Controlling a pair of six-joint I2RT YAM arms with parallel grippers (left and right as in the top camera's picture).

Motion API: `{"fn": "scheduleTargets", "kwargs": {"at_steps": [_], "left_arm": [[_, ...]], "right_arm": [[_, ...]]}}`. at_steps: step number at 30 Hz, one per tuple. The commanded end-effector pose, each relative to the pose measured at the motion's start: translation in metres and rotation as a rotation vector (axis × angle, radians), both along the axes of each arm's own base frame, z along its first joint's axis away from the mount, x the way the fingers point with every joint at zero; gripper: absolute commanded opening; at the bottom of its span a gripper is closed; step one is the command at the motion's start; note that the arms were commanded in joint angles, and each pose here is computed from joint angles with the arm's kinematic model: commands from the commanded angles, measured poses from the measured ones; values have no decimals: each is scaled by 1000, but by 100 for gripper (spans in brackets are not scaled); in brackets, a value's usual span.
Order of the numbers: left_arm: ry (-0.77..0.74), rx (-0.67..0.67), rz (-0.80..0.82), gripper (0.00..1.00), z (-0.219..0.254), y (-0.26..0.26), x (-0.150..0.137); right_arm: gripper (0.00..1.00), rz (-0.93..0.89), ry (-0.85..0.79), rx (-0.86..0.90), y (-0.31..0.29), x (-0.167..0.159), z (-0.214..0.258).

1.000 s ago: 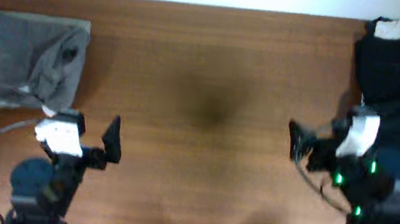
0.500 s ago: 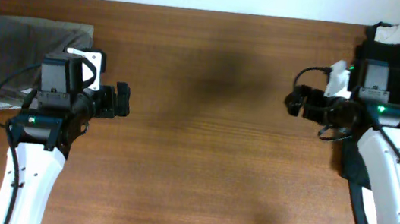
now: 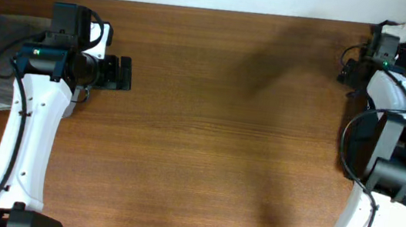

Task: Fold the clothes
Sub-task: 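Drag the black shorts with the right gripper to the table center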

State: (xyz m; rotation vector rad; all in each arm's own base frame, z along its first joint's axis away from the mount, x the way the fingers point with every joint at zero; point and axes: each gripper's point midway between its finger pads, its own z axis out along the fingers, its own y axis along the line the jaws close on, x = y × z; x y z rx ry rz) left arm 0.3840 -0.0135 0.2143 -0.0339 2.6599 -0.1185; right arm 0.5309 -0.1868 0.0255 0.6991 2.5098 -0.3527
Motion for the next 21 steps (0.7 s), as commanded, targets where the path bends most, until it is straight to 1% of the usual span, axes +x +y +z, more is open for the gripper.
{"fn": "scheduleTargets", "kwargs": {"at_steps": [1, 2, 3, 5, 6, 7, 8, 9, 10, 11, 12, 13, 15, 16, 17, 18, 19, 20, 21], "left_arm": [[-18, 4, -13, 99, 6, 0, 3], [-17, 4, -13, 99, 6, 0, 3], [-17, 4, -13, 99, 6, 0, 3], [-26, 3, -13, 99, 7, 0, 5], [-28, -2, -16, 99, 7, -1, 6], [-26, -2, -16, 99, 7, -1, 5], [-27, -1, -16, 99, 7, -1, 5], [-27, 0, -16, 99, 7, 0, 5], [-26, 7, -12, 99, 7, 1, 5], [-26, 26, -2, 99, 7, 5, 5], [-21, 53, 13, 99, 6, 10, 4], [-18, 74, 24, 99, 7, 14, 2], [-35, 147, 66, 99, 18, 29, -2], [-65, 183, 90, 99, 31, 37, -3], [-121, 218, 121, 99, 53, 45, -4], [-185, 231, 142, 99, 78, 50, -7], [-240, 228, 152, 99, 98, 51, -12], [-251, 227, 153, 99, 102, 51, -16], [-246, 227, 152, 99, 102, 51, -18]], "right_arm": [[95, -58, -44, -3, -30, 4, -6], [89, -81, -60, 12, -35, 4, -10], [68, -86, -61, 13, -39, 3, -10], [21, -85, -50, 16, -38, 1, -12], [4, -77, -37, 23, -35, 1, 1], [4, -64, -41, 35, -31, 5, 16], [4, 16, -64, 61, -17, 15, 47], [4, 138, -106, 104, 13, 28, 83], [4, 211, -124, 123, 35, 33, 103], [4, 307, -151, 143, 75, 38, 134], [4, 422, -156, 154, 118, 40, 151], [4, 548, -132, 194, 184, 36, 155], [4, 707, -58, 230, 274, 17, 146], [4, 824, -21, 238, 337, -2, 143], [4, 927, 1, 242, 390, -23, 142], [4, 1042, 35, 245, 448, -53, 139], [16, 1144, 67, 217, 497, -88, 136], [51, 1168, 75, 159, 513, -101, 135], [52, 1155, 79, 132, 514, -106, 136]]}}
